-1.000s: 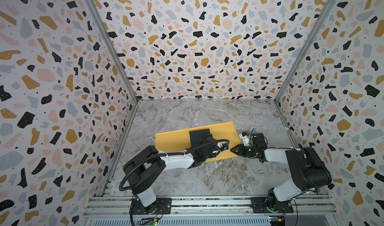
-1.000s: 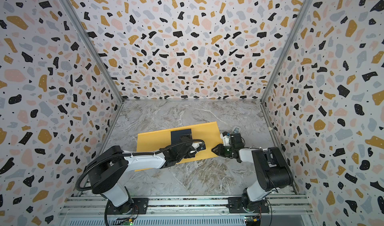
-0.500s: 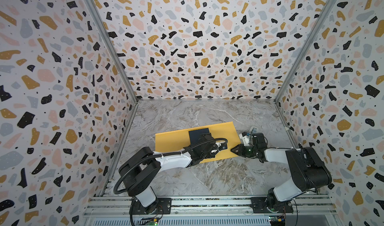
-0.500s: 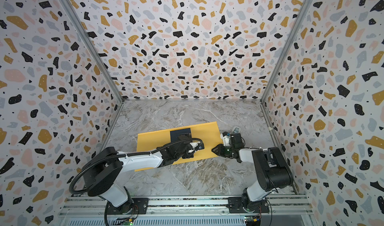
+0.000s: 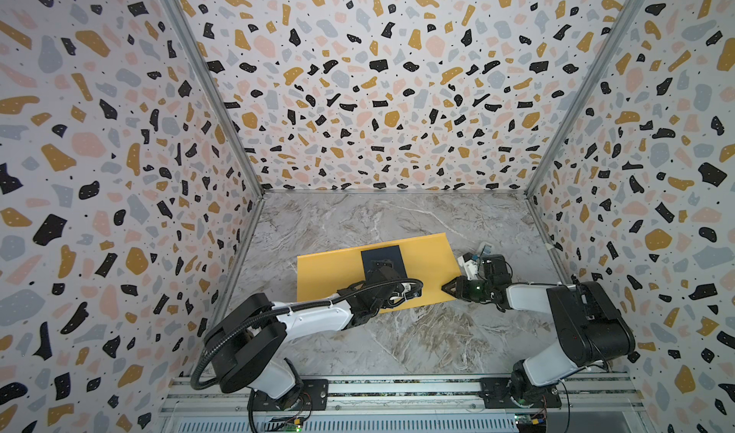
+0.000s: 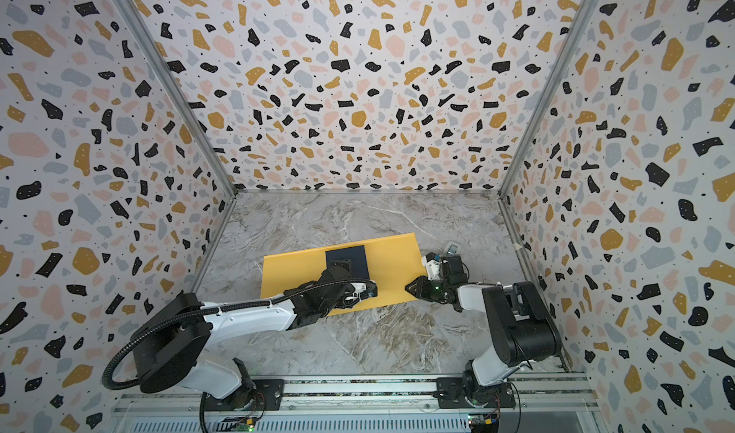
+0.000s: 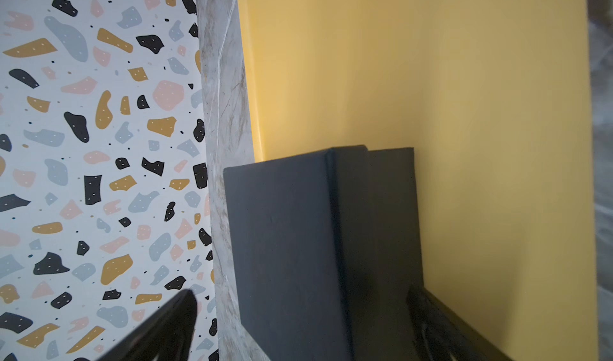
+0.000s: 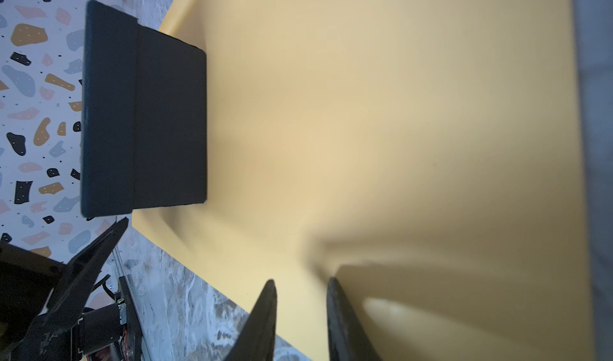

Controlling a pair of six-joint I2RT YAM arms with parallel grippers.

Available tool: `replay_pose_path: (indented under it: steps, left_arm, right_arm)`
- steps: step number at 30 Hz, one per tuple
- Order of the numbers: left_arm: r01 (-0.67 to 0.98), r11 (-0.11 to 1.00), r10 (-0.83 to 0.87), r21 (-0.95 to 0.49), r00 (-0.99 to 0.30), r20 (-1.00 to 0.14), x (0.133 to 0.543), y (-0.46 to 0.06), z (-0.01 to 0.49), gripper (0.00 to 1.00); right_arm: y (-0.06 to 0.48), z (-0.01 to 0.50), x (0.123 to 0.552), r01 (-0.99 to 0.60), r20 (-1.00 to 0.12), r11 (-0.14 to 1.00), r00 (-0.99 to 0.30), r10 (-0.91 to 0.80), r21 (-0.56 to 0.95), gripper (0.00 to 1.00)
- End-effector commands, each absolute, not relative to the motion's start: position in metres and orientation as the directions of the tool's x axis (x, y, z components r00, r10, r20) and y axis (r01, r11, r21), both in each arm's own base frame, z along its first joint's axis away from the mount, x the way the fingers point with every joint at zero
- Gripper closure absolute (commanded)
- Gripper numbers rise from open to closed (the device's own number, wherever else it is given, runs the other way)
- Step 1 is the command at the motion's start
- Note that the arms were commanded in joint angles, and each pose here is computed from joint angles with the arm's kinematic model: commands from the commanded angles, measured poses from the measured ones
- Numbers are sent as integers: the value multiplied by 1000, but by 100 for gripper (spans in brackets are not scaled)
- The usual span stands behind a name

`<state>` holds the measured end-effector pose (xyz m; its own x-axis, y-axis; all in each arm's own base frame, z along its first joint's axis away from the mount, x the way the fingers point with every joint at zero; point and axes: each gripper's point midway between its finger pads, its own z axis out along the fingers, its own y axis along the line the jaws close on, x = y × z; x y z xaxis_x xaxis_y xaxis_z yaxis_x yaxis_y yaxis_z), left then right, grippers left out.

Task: Wrap a gift box in wrapping paper
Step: Move the gift box onto the wrapping paper.

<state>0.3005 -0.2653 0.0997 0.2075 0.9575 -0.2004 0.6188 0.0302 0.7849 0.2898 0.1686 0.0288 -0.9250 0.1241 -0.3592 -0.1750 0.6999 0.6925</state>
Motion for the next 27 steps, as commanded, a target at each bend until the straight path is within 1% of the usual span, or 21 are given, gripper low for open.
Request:
replay_pose_path:
  steps: [1, 9, 17, 24, 27]
  left_arm:
    - [578, 30, 965, 815, 195, -174, 311, -261, 104, 0]
    - [570, 31, 974, 821, 167, -153, 318, -255, 102, 0]
    - [571, 60, 970, 819, 159, -182, 321, -257, 103, 0]
    - [583, 59, 970, 810, 159, -186, 320, -257, 104, 0]
    - [593, 73, 964, 802, 166, -210, 318, -260, 108, 0]
  right_arm:
    - [165, 24, 279, -150, -323, 710, -940, 114, 688, 72]
    - [165, 23, 278, -150, -320, 709, -941, 112, 689, 73]
    - [165, 22, 277, -150, -319, 710, -941, 110, 688, 73]
    - [166, 22, 278, -152, -319, 707, -942, 109, 690, 73]
    - [166, 22, 278, -151, -319, 707, -941, 110, 690, 73]
